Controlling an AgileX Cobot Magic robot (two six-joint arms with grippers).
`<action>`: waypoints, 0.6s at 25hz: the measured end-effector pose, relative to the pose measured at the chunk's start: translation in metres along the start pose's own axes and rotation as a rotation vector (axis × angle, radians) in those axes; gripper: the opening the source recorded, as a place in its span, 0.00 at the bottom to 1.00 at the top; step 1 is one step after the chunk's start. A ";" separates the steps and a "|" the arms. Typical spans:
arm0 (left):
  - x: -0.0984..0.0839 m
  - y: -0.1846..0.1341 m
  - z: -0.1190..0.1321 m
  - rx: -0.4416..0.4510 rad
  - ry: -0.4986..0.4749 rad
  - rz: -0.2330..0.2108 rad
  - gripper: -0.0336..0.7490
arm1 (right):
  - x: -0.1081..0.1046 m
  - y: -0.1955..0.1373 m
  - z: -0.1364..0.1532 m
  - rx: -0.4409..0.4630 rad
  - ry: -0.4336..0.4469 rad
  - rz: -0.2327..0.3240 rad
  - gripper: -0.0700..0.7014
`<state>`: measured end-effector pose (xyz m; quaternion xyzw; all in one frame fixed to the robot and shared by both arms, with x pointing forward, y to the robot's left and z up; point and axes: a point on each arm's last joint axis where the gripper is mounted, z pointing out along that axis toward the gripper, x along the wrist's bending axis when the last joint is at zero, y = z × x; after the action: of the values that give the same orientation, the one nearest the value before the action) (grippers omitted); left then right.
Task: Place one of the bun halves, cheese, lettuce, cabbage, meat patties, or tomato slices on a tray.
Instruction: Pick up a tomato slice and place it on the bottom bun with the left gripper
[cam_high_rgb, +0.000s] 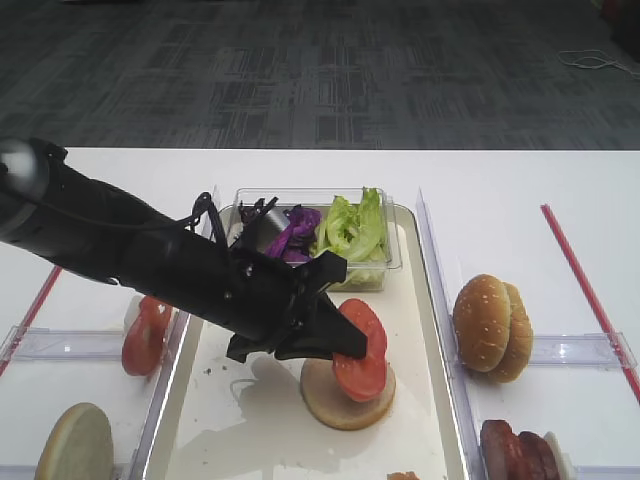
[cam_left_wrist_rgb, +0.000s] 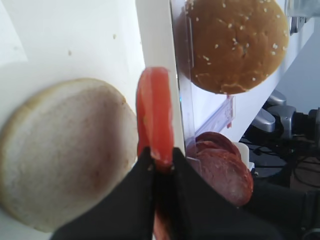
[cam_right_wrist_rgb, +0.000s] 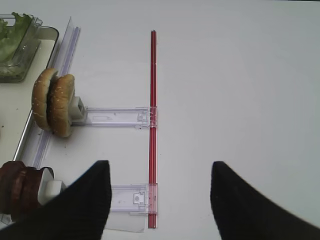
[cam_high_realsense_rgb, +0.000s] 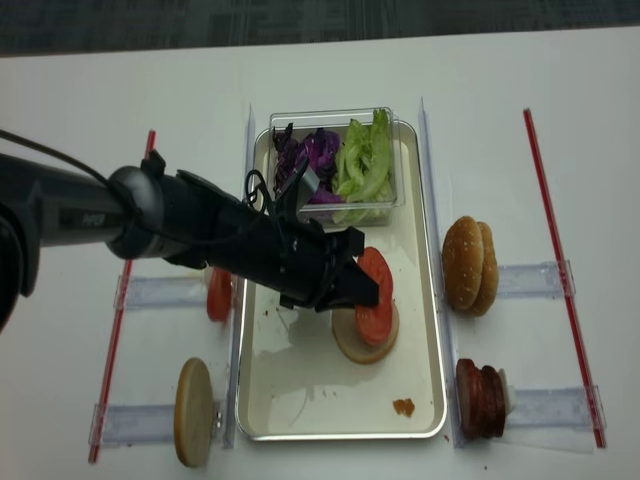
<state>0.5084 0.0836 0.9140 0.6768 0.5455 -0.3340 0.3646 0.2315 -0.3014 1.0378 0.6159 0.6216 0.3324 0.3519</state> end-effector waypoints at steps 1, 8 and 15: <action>0.000 0.000 0.000 0.000 0.000 0.000 0.07 | 0.000 0.000 0.000 0.000 0.000 0.000 0.68; 0.002 -0.003 0.000 0.031 0.021 -0.007 0.07 | 0.000 0.000 0.000 0.000 0.000 0.000 0.68; 0.008 -0.004 0.006 0.049 -0.004 -0.042 0.07 | 0.000 0.000 0.000 0.000 0.000 0.000 0.68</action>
<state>0.5056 0.0833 0.9034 0.6732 0.5504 -0.3563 0.3419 0.2315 -0.3014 1.0378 0.6159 0.6216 0.3324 0.3519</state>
